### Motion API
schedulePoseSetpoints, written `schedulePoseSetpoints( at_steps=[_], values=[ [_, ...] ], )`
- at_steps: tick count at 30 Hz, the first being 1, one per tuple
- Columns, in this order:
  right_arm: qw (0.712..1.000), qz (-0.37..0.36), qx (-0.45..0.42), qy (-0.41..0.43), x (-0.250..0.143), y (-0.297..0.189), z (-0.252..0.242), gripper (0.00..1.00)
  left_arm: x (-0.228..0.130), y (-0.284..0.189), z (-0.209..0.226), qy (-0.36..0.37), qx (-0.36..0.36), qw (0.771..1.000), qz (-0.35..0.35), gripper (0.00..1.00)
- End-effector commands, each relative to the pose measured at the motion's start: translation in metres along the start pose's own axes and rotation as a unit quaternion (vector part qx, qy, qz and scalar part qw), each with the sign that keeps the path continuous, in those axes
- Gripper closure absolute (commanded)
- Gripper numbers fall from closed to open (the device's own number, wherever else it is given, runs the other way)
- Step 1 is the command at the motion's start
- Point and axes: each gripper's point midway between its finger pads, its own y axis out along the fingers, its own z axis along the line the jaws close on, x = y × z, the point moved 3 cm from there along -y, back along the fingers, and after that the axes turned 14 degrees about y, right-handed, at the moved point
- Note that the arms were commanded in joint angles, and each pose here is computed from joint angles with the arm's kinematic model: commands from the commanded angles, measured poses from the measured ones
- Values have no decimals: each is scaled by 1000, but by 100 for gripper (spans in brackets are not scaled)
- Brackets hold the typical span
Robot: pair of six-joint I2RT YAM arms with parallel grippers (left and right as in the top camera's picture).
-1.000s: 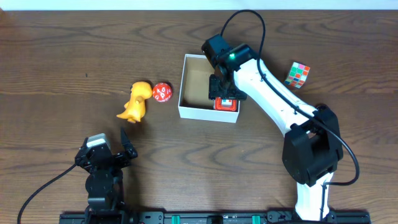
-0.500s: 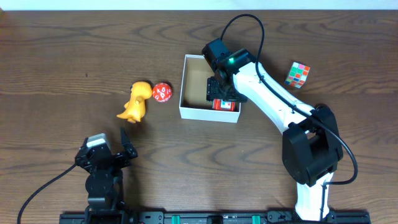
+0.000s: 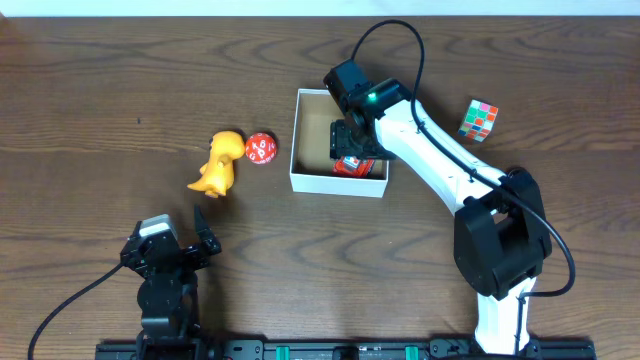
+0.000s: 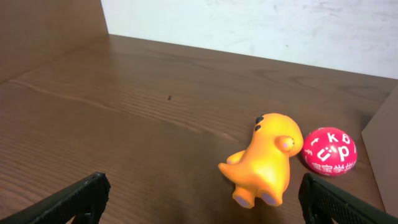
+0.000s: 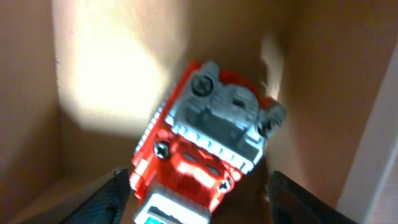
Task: Pack container
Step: 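Lower the fire truck into the box and open right gripper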
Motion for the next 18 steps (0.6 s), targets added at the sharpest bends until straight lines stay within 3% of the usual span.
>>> schedulePoseSetpoints(
  at_steps=[1,13,17,18],
  values=[
    [1000,-11,2,-25,6,0,-1,31,-12,2,-3,11,-3,1000,20,2],
    [997,-8,25,-78,4,-1,10,36,-12,2,-3,11,-3,1000,20,2],
    [992,-10,58,-115,0,-3,27,48,-12,2,-3,11,-3,1000,20,2],
    [989,-10,65,-131,-2,-3,31,56,-12,2,-3,11,-3,1000,20,2]
  ],
)
